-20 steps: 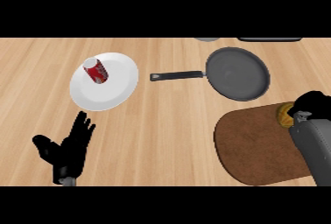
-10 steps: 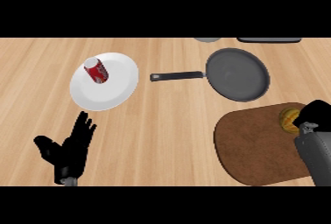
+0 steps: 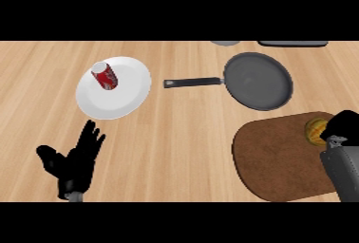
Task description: Pick the squash from the cutting board and place it in the pan
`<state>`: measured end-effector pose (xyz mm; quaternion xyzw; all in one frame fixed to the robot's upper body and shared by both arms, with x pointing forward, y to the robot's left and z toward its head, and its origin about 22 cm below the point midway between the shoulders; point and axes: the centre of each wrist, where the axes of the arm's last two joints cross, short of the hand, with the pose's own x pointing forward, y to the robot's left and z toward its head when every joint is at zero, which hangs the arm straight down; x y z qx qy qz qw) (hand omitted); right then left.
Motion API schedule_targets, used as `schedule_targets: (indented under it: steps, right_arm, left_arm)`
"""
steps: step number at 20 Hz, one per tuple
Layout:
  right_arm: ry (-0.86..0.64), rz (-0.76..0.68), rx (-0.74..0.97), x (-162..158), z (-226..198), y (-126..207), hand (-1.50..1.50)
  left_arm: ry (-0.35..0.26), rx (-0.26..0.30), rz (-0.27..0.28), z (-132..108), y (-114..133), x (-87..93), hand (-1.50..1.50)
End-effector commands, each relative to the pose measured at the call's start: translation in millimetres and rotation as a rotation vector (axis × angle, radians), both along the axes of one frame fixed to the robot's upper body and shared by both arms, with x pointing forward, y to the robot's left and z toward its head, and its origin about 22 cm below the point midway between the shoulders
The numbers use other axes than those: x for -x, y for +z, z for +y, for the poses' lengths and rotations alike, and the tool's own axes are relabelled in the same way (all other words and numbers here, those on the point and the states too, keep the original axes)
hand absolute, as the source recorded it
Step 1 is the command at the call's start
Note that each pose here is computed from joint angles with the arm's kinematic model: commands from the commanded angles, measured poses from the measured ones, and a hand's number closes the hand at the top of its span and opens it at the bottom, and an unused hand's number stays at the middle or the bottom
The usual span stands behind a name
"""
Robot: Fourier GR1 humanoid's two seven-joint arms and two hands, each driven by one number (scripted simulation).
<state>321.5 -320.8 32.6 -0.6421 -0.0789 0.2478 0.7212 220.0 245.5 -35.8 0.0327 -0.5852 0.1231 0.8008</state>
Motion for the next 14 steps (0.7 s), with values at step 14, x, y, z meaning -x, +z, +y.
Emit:
schedule_targets:
  steps: [14]
  right_arm:
    - [-0.314, -0.457, -0.002, -111, 82, 124, 1.50]
  left_arm:
    - [-0.217, -0.013, -0.064, -38, 14, -20.5, 0.00]
